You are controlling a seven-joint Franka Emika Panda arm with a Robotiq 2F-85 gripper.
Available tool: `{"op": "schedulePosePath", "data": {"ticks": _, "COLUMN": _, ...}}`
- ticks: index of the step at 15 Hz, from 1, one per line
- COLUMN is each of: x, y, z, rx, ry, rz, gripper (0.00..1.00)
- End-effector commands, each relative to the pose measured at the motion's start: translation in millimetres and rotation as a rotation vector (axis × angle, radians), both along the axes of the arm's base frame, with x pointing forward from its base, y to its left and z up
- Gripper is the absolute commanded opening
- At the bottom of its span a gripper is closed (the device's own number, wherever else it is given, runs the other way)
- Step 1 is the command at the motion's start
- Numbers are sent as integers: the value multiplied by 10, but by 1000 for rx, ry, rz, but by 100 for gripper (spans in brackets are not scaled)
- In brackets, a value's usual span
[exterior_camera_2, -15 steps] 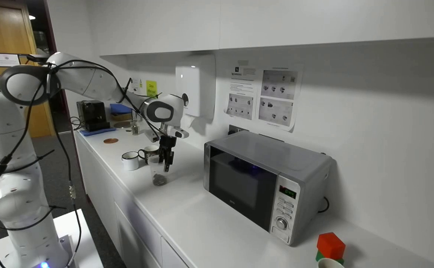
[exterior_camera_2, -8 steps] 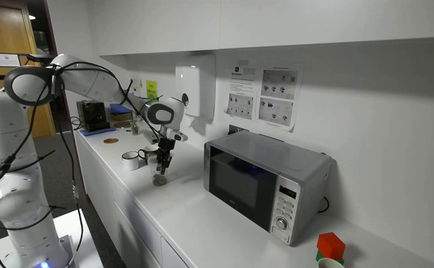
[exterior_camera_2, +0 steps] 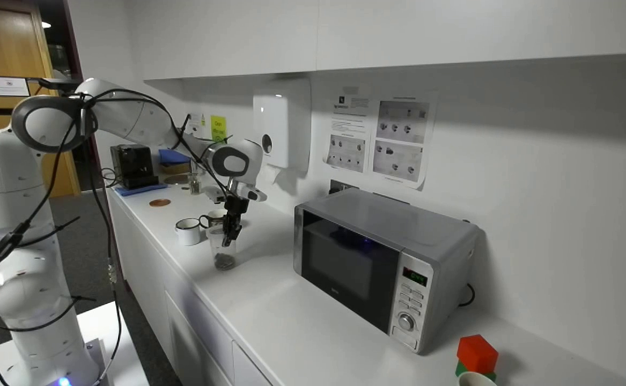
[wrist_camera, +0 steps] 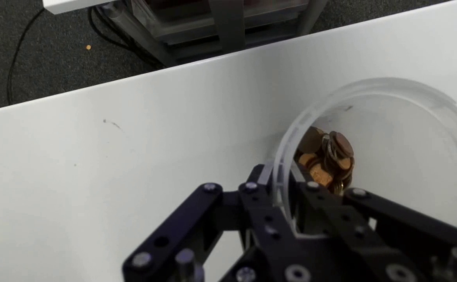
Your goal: Pick up the colourless cup from the countertop and pour its contents in the two cups.
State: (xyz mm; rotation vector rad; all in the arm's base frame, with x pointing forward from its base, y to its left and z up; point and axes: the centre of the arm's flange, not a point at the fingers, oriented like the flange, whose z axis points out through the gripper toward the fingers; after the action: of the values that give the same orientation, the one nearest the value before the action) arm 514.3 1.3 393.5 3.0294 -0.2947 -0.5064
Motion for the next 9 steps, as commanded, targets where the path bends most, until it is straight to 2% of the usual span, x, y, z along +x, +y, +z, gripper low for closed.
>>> {"op": "schedulePosePath", "data": {"ticks": 1, "x": -10, "y": 337, "z": 269, "rx": -17, "ry": -12, "rz": -53, "gripper": 1}}
{"op": "schedulePosePath", "data": {"ticks": 4, "x": -15, "y": 775, "z": 490, "rx": -35, "ry": -48, "rz": -71, "gripper": 2}}
{"op": "schedulePosePath", "data": {"ticks": 9, "x": 2, "y": 1730, "z": 941, "rx": -63, "ry": -87, "rz": -89, "gripper": 2}}
